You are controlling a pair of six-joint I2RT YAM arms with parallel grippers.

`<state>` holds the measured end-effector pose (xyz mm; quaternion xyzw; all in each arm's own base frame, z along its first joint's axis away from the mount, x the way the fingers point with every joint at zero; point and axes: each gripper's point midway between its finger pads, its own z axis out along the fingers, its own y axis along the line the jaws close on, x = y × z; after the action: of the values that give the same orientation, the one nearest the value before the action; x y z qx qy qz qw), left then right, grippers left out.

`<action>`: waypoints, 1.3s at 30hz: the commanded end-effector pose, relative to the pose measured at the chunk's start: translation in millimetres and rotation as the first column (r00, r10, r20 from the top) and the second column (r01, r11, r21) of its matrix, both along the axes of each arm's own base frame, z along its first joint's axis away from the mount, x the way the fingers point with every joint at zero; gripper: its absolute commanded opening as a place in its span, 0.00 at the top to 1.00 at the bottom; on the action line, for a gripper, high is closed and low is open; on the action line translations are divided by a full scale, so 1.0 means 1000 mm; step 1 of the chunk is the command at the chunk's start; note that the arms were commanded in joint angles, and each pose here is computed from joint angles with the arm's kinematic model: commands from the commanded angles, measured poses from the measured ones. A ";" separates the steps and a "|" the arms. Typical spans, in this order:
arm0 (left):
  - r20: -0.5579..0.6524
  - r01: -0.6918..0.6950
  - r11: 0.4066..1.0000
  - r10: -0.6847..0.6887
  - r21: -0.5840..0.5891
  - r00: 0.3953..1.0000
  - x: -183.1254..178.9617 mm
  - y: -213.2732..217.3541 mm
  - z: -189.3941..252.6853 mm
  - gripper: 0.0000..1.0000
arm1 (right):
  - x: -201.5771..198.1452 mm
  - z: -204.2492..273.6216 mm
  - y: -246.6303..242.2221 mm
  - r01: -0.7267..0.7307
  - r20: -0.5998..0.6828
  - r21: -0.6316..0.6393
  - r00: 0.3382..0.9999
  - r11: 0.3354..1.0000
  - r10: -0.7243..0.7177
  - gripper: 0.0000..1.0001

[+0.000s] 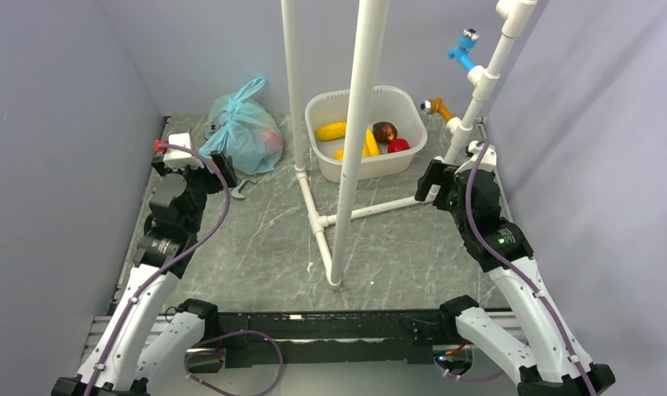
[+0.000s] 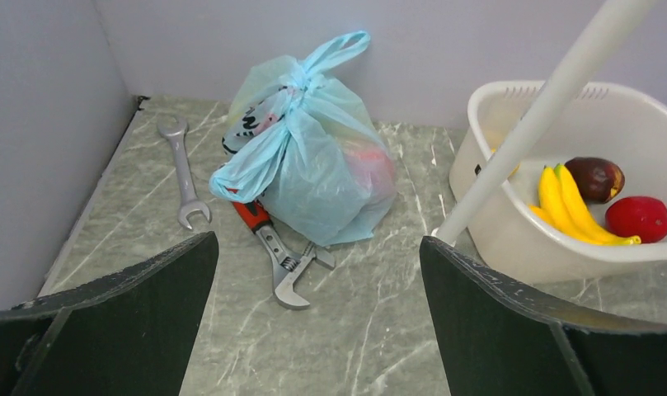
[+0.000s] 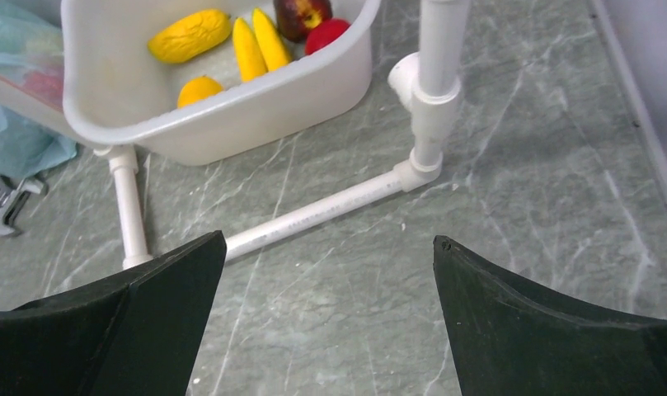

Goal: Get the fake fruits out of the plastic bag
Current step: Move the plastic bag to the center of the board.

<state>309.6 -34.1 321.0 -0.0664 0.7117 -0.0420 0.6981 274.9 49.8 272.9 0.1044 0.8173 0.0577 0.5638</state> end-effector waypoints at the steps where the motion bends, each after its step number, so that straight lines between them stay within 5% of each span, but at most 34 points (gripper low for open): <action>1: 0.008 0.030 0.999 -0.030 0.010 1.000 0.005 -0.003 0.016 0.01 | 0.008 0.000 0.022 -0.084 0.013 0.065 0.996 0.994 0.083 0.00; 9: -0.084 0.138 0.986 -0.146 -0.099 0.986 0.038 -0.010 -0.007 0.01 | 0.014 -0.025 0.038 -0.119 -0.068 0.108 0.990 0.987 0.127 0.00; 15: -0.158 0.097 0.960 -0.142 -0.262 0.977 0.074 0.012 -0.032 0.01 | 0.014 -0.039 0.047 -0.150 -0.113 0.133 0.980 0.980 0.165 0.00; 24: -0.281 0.072 0.793 -0.298 -0.605 0.912 0.131 0.012 -0.108 0.09 | 0.012 -0.064 0.054 -0.170 -0.163 0.149 0.967 0.974 0.194 0.00; 34: -0.275 0.026 0.703 -0.311 -0.711 0.910 0.186 0.015 -0.140 0.02 | 0.010 -0.083 0.051 -0.101 -0.277 0.160 0.950 0.982 0.143 0.00; 39: -0.306 -0.014 0.742 -0.259 -0.670 0.916 0.206 0.028 -0.156 0.01 | 0.004 -0.083 0.056 -0.134 -0.270 0.180 0.946 0.975 0.179 0.00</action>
<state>492.0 -13.9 141.5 -0.2809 0.7937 -0.3257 0.4302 279.1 99.5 171.0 0.0914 0.8999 0.1271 0.4070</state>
